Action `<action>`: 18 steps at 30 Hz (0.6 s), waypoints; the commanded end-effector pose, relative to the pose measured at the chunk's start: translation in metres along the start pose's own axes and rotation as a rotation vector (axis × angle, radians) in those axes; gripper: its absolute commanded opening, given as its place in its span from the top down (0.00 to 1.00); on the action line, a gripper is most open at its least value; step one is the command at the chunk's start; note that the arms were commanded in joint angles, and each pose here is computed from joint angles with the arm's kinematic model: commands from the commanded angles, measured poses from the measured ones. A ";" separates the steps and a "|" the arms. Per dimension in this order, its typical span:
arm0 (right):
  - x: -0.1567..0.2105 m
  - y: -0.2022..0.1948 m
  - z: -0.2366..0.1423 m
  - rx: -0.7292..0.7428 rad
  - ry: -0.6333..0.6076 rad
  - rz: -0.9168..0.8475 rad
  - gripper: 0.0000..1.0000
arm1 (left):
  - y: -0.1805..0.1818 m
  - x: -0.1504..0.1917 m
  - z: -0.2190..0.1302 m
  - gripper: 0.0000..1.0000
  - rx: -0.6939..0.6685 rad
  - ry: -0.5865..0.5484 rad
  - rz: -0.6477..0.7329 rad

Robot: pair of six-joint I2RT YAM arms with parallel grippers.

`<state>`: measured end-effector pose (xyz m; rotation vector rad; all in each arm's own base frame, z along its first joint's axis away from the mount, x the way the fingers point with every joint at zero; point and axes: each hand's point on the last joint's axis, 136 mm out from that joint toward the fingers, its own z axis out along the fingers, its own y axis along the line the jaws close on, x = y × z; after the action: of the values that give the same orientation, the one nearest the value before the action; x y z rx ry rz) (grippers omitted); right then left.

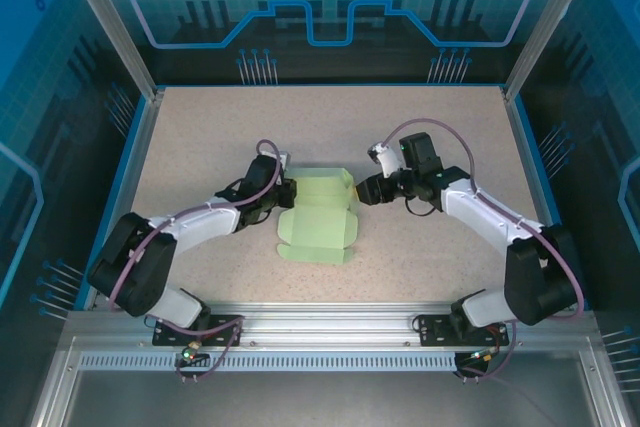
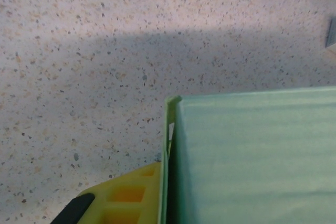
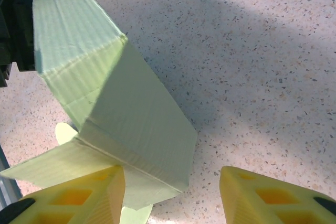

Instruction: Fold the paper box

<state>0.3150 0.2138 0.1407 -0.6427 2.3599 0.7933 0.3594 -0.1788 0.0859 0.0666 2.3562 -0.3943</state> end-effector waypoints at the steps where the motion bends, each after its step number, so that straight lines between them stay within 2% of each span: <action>1: -0.008 0.005 0.005 -0.027 -0.027 -0.093 0.49 | -0.008 -0.005 0.007 0.86 0.037 0.029 0.014; 7: -0.013 0.014 0.013 -0.048 -0.049 -0.191 0.51 | -0.008 -0.002 0.018 0.86 0.038 0.069 0.024; 18: -0.002 0.001 0.035 0.014 0.007 -0.209 0.51 | -0.012 -0.004 0.023 0.86 0.063 0.088 0.025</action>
<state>0.3250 0.2309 0.1197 -0.8221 2.2880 0.7231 0.3719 -0.1893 0.0708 0.1121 2.4284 -0.4228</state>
